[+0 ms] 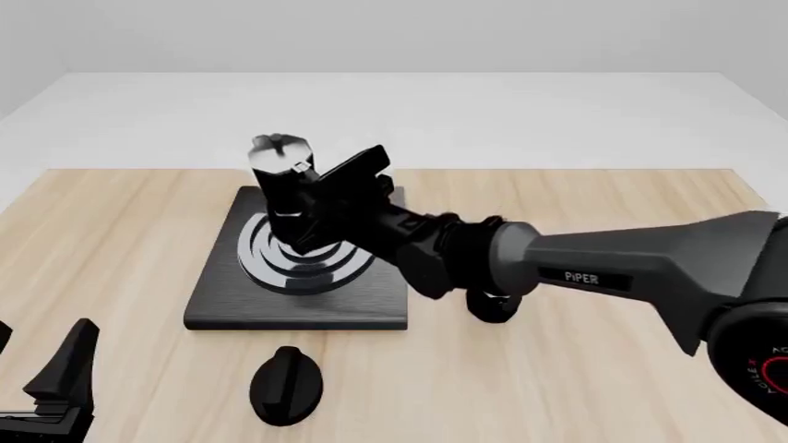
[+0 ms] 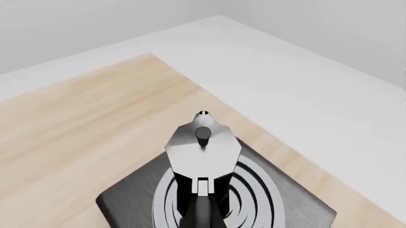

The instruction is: Put the right moka pot on the stove.

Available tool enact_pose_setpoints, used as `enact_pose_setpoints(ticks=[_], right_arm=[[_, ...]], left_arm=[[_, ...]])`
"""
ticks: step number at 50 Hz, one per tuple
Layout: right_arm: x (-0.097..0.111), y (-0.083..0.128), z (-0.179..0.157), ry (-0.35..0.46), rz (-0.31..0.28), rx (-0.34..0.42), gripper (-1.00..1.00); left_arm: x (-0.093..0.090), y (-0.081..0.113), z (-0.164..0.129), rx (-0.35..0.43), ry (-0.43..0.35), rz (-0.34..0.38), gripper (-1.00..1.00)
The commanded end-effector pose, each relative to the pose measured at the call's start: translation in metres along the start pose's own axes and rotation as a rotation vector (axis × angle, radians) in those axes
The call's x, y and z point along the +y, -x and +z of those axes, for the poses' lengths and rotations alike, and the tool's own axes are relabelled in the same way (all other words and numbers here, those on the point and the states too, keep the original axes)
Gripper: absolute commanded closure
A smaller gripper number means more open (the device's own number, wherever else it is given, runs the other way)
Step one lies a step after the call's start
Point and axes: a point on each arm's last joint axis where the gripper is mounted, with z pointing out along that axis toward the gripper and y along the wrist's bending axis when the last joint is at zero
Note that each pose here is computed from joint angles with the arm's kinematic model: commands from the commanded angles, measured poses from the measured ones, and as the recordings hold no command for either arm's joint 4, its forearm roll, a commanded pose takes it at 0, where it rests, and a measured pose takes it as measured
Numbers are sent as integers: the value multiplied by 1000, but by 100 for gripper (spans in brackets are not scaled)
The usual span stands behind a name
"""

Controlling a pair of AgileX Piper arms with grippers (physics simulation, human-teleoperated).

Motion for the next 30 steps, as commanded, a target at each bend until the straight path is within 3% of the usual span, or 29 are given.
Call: enact_pose_setpoints(ticks=[1,30], right_arm=[[-2,7,1,-8,16,-55,100],[-4,-18,15,-13,51,-54,100]], left_arm=[[0,0,0,0,0,0,-100],[0,0,0,0,0,0,-100]])
